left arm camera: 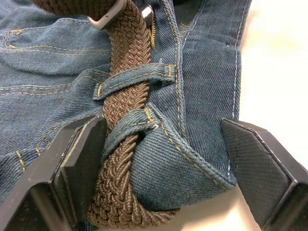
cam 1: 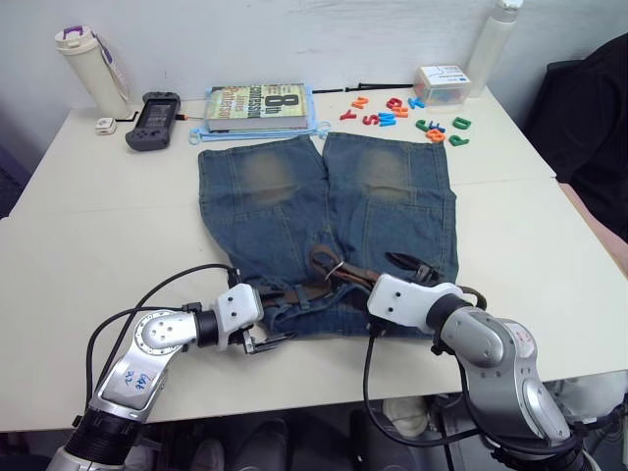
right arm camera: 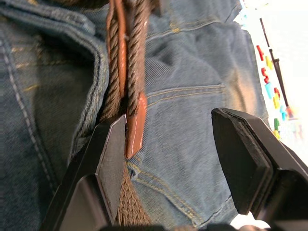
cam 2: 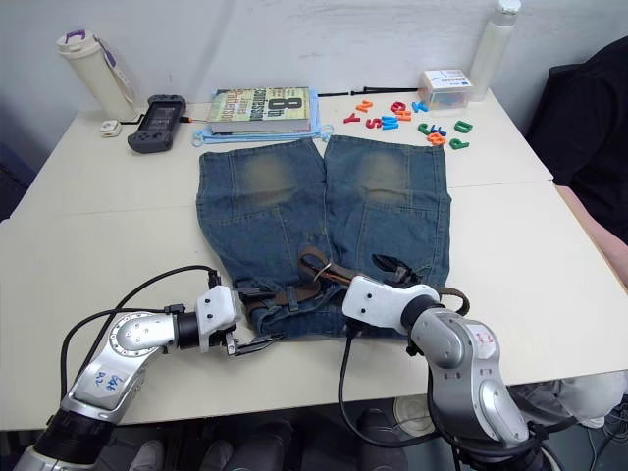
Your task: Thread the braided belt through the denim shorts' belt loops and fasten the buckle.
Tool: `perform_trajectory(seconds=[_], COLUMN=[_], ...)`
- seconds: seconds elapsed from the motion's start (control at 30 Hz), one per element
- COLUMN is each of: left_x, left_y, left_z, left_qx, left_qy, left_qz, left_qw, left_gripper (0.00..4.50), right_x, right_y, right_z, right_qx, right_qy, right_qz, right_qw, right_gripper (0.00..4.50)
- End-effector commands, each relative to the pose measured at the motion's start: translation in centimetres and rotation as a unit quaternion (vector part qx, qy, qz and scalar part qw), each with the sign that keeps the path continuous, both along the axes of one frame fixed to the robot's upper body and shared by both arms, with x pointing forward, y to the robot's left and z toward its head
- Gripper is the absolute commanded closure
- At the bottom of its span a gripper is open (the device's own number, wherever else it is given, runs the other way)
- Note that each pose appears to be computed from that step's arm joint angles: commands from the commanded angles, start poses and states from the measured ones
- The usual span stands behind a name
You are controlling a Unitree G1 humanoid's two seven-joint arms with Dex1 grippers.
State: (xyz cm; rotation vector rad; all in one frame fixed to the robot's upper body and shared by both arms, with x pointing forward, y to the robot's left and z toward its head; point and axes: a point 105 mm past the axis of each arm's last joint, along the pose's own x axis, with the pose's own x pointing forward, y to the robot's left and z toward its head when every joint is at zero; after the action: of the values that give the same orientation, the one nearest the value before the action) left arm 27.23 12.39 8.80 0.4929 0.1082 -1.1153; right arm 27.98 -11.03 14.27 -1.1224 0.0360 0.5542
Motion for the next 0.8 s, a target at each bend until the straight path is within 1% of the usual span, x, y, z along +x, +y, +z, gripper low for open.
perform_trajectory(seconds=[0.03, 0.27, 0.37, 0.47, 0.57, 0.67, 0.77, 0.8], left_x=[-0.2, 0.0, 0.0, 0.0, 0.0, 0.0, 0.0, 0.0], left_y=[0.1, 0.0, 0.0, -0.1, -0.2, -0.2, -0.2, -0.2], left_z=[-0.8, -0.6, -0.6, -0.6, -0.5, -0.4, -0.4, -0.4], left_qx=[0.008, 0.007, 0.007, 0.007, 0.006, 0.006, 0.005, 0.005], left_qy=[0.016, 0.015, 0.014, 0.013, 0.012, 0.012, 0.013, 0.013], left_qz=[0.008, 0.011, 0.011, 0.011, 0.012, 0.013, 0.014, 0.014], left_qw=[1.000, 1.000, 1.000, 1.000, 1.000, 1.000, 1.000, 1.000], left_gripper=[0.33, 0.33, 0.33, 0.33, 0.33, 0.33, 0.33, 0.33], right_x=[-0.3, 0.0, 0.4, 1.2, 1.5, 1.3, 1.1, 1.1], right_y=[0.6, 1.1, 1.3, 1.4, 1.5, 1.6, 1.8, 1.8], right_z=[0.0, -1.3, -1.8, -2.1, -2.2, -2.0, -1.7, -1.6], right_qx=[-0.003, -0.022, -0.030, -0.026, -0.023, -0.017, -0.013, -0.012], right_qy=[-0.005, 0.011, 0.020, 0.031, 0.030, 0.028, 0.020, 0.017], right_qz=[0.015, 0.023, 0.023, 0.010, 0.004, 0.005, 0.007, 0.006], right_qw=[1.000, 0.999, 0.999, 0.999, 0.999, 0.999, 1.000, 1.000], right_gripper=[1.44, 1.44, 1.44, 1.44, 1.44, 2.26, 3.67, 4.26])
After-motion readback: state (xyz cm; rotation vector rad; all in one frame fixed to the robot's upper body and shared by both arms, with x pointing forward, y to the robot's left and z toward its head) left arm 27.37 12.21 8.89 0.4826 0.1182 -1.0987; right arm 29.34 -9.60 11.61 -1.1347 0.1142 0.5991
